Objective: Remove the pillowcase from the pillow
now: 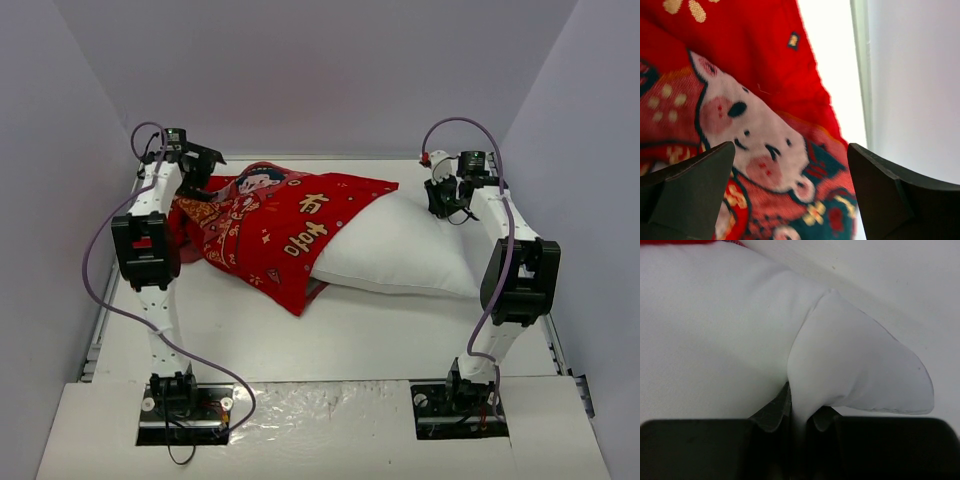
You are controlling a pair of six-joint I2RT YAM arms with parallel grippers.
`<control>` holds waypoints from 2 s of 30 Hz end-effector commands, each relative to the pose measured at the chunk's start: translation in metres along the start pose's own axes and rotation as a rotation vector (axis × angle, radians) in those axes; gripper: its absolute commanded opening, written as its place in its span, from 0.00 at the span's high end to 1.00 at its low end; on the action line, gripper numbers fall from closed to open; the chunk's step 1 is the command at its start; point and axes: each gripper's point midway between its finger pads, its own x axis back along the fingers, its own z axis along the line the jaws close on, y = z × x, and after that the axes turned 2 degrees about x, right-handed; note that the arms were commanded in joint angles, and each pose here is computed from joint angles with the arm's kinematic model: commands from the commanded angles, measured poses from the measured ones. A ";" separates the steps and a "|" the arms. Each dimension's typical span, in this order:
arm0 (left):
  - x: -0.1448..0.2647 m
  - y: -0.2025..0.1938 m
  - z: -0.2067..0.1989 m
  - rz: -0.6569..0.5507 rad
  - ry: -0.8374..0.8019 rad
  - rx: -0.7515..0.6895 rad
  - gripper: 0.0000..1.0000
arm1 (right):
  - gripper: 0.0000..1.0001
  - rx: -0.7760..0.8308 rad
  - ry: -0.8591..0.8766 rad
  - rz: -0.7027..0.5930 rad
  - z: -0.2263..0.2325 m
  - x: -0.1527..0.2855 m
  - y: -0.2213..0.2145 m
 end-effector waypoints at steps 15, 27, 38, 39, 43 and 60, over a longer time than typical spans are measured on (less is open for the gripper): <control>0.101 -0.025 -0.011 -0.055 0.230 0.070 0.06 | 1.00 0.028 0.011 -0.014 0.013 0.004 0.014; 0.044 -0.062 0.000 0.032 0.275 0.036 0.08 | 1.00 0.034 0.012 -0.026 0.017 0.008 0.020; 0.034 -0.050 -0.042 0.067 0.008 -0.016 0.98 | 1.00 0.031 0.008 -0.068 0.017 0.023 0.030; 0.039 -0.045 -0.067 0.064 -0.115 -0.040 0.98 | 1.00 0.029 0.006 -0.077 0.016 0.026 0.032; 0.070 -0.001 -0.093 -0.020 -0.317 -0.089 0.98 | 1.00 0.030 -0.030 -0.147 -0.006 0.046 0.049; 0.234 0.135 -0.077 -0.357 -0.477 -0.079 0.98 | 1.00 -0.100 -0.419 -0.390 -0.160 0.173 0.069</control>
